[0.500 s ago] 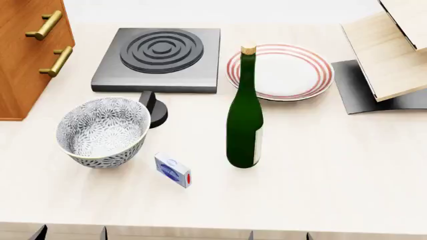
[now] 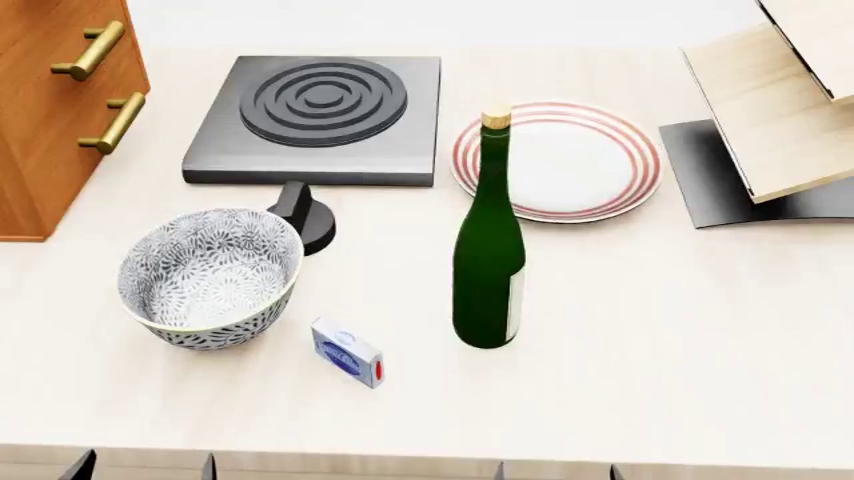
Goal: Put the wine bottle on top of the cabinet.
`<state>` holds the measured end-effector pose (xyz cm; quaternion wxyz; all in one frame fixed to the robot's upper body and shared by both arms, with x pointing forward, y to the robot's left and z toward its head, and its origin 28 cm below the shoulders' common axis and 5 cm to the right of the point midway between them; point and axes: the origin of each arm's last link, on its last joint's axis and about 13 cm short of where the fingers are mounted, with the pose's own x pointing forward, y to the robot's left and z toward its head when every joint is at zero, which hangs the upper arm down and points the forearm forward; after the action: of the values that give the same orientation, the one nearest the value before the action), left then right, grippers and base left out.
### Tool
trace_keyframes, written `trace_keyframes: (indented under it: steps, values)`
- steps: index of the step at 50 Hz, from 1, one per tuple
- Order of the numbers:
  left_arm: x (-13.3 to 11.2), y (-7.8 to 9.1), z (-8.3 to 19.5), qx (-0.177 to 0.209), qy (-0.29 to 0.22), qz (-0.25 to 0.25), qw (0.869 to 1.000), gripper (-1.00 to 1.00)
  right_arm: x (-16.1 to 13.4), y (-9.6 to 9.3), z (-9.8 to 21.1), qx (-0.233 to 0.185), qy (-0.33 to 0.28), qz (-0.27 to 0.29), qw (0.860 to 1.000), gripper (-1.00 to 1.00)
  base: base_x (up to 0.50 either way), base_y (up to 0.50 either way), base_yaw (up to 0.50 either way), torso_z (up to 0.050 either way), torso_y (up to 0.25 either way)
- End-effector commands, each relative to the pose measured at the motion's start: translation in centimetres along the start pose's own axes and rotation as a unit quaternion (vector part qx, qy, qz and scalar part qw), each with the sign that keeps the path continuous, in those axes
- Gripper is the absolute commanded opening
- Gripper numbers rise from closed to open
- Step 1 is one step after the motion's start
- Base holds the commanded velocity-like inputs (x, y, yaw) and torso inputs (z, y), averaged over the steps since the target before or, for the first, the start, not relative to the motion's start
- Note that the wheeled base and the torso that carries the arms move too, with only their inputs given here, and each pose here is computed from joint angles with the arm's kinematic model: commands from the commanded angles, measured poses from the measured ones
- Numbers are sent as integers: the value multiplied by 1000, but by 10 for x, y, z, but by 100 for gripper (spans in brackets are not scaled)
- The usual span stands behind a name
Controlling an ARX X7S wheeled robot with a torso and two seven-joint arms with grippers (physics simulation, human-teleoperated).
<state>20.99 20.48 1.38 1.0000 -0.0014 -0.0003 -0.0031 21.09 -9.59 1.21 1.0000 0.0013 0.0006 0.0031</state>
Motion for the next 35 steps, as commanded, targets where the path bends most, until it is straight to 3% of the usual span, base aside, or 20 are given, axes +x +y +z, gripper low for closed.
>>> trace_keyframes:
  steps: [1, 8, 14, 17, 23, 35]
  values:
    - [-1, 0, 0, -3, -1, -3, 1000, 100, -1, 0, 1, 1, -1, -2, 1000, 100, 0, 0, 0, 0, 0]
    - [-4, 0, 6, 1, -21, 4, 1000, 100, -4, 0, 6, -12, -14, -7, 1000, 100, 0, 0, 0, 0, 0]
    - [-10, -3, 19, 26, -38, -9, 999, 100, -7, 4, 21, -5, -33, 0, 999, 100, 0, 0, 0, 0, 0]
    - [-13, -4, 33, 11, -54, -15, 998, 100, -8, 8, 33, -6, -50, 8, 999, 100, 0, 0, 0, 0, 0]
    - [-16, -10, 55, 32, -82, -20, 996, 100, -10, 9, 54, -6, -79, 15, 997, 100, 0, 0, 0, 0, 0]
    - [-30, -8, 103, 31, -148, -16, 988, 100, -17, 10, 90, 4, -125, 19, 992, 100, 0, 0, 0, 0, 0]
